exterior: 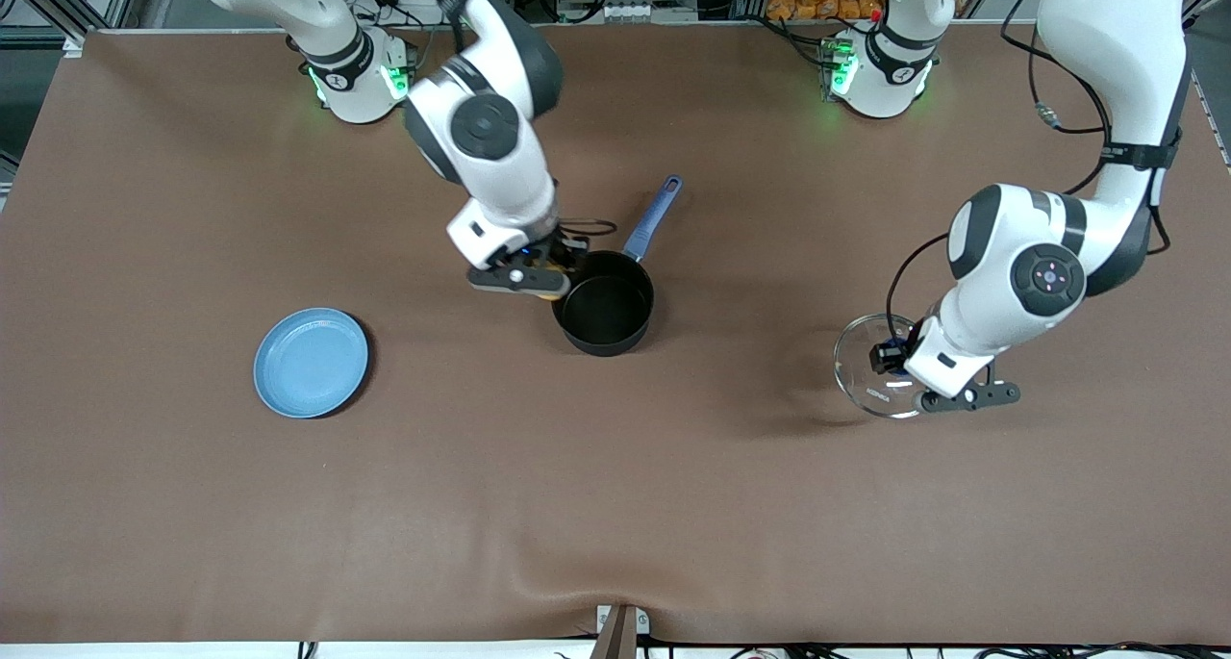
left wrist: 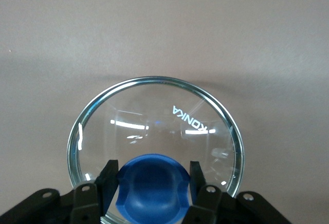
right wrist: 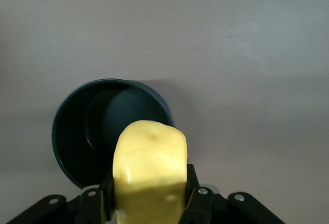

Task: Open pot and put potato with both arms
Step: 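Lower the potato into the pot and open the right gripper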

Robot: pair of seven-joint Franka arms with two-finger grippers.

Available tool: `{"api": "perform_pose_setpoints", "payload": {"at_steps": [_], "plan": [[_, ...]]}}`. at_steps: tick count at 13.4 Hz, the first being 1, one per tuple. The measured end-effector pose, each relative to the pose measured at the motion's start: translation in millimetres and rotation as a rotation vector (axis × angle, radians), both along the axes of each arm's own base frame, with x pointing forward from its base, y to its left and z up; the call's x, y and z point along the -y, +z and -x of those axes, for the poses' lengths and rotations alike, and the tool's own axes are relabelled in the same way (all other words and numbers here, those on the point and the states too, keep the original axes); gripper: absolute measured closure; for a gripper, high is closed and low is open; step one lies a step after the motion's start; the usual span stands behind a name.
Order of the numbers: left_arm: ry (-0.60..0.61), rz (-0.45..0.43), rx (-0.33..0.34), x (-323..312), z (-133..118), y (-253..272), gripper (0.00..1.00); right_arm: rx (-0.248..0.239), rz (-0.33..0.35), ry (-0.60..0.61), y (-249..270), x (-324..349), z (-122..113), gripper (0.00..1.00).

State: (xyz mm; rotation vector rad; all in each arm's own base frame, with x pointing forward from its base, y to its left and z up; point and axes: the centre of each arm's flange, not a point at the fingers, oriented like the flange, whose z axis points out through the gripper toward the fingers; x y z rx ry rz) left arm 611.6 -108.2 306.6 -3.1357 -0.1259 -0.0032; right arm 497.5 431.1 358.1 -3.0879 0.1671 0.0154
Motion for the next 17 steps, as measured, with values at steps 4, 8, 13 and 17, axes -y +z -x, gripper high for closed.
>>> {"api": "perform_pose_setpoints", "payload": {"at_steps": [4,8,13,17], "plan": [[-0.046,0.003,0.032,-37,24,-23,0.39,0.025,0.029,0.008,-64,-34,-6,0.46],[-0.056,0.014,0.063,-46,39,-43,0.39,0.020,0.030,0.021,-123,-45,-4,0.46],[-0.060,0.025,0.060,-45,50,-63,0.39,0.017,0.031,0.027,-140,-50,1,0.31],[-0.047,0.035,0.042,-50,51,-82,0.33,0.024,0.031,0.017,-134,-50,-5,0.00]]}}
